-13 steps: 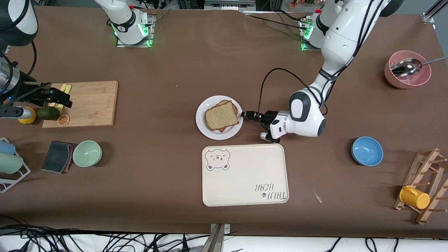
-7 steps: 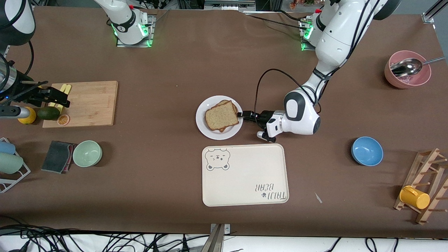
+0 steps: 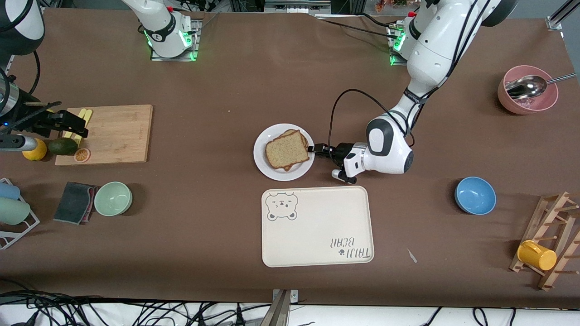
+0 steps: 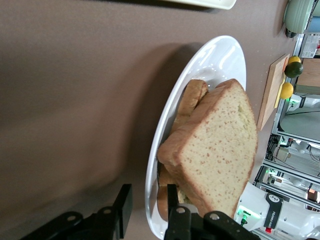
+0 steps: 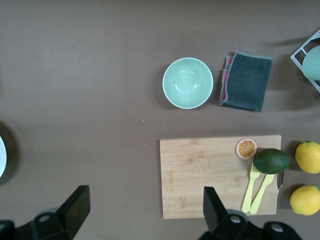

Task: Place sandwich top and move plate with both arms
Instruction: 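Close the left gripper on the white plate rim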

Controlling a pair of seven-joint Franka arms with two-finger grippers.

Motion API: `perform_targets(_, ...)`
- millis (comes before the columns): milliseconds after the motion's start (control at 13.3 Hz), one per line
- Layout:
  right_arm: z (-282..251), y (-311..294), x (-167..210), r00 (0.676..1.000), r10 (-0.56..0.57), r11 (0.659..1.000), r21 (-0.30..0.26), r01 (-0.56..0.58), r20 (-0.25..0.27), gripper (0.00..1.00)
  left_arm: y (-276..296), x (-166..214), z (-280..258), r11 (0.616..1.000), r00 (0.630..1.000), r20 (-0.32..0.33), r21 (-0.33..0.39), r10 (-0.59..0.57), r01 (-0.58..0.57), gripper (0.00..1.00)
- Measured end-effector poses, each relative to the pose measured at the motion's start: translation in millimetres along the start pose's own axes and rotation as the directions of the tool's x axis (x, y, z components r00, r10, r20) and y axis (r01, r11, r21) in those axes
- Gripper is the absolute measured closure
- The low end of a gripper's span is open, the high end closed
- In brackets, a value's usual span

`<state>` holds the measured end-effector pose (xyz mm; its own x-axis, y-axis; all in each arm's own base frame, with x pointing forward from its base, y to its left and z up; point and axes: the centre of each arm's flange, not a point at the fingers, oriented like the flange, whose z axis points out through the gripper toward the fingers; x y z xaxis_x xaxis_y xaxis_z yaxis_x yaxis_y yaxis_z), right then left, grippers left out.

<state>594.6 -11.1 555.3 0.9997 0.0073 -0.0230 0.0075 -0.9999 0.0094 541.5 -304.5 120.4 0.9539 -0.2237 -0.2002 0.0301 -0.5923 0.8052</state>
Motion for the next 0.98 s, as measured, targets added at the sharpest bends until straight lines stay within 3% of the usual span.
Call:
perform_targets(151,-1.3,-3.1,0.4,1.0,-0.005,1.0,0.0,0.005,-0.004,0.0,-0.9,0.0,0.5,1.0,1.0,-0.001,0.001,0.0,0.0,0.71)
perform_targets(301,-9.6,-16.6,1.7,0.999,-0.028,1.0,-0.001,0.028,-0.022,0.0,0.9,0.2,0.3,1.0,1.0,0.0,-0.005,0.005,-0.005,0.91)
perform_targets(376,-12.3,-20.0,1.8,0.999,-0.033,0.999,0.0,0.033,-0.026,0.0,3.9,0.8,-1.4,1.0,1.0,-0.003,-0.013,0.014,-0.014,0.95)
perform_targets(978,-9.4,-12.1,3.4,1.0,-0.023,1.0,-0.008,0.022,-0.02,0.0,3.0,1.1,-2.0,1.0,1.0,-0.003,-0.015,0.016,-0.016,0.95)
